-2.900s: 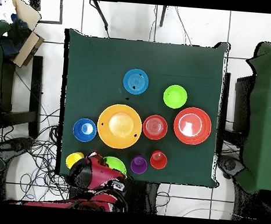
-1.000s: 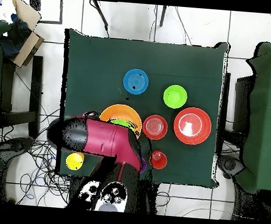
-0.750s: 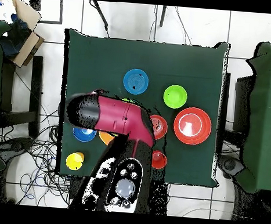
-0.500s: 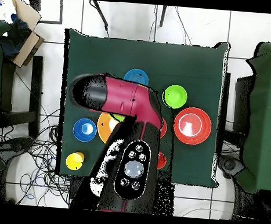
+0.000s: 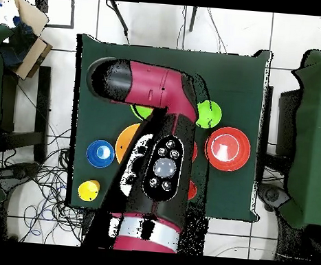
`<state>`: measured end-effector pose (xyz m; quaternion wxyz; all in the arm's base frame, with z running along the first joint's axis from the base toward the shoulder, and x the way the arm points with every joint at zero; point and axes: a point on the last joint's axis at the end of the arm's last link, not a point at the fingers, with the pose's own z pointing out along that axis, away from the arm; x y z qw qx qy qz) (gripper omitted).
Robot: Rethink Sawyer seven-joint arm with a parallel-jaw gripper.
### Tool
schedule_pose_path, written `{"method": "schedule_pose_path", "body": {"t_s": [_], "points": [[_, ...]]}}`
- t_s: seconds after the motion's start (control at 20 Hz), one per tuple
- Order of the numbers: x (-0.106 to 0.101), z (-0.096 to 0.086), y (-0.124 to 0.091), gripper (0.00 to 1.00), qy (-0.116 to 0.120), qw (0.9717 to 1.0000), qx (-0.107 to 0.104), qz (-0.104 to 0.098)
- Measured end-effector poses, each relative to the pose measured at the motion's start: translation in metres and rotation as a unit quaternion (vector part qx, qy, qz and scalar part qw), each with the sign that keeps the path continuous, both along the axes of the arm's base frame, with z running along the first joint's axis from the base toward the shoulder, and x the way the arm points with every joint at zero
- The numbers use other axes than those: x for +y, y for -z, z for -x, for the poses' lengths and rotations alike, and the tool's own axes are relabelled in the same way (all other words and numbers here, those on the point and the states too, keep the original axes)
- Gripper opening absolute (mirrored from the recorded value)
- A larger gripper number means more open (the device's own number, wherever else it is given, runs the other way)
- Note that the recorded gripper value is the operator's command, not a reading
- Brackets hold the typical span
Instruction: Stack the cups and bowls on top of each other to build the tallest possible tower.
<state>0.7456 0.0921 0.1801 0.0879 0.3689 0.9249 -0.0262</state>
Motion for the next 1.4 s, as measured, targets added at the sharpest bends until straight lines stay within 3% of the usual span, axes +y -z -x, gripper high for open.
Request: {"method": "schedule_pose_path", "body": {"t_s": [0.4, 0.65, 1.1, 1.4], "points": [[-0.001, -0.028, 0.034, 0.00, -0.013, 0.9999, -0.005, 0.009], [-0.010, -0.038, 0.072, 0.00, -0.016, 0.9998, 0.006, 0.005], [-0.026, -0.024, 0.143, 0.00, -0.019, 0.9990, 0.040, 0.009], [-0.026, -0.015, 0.165, 0.00, -0.032, 0.9978, 0.055, 0.020]]}}
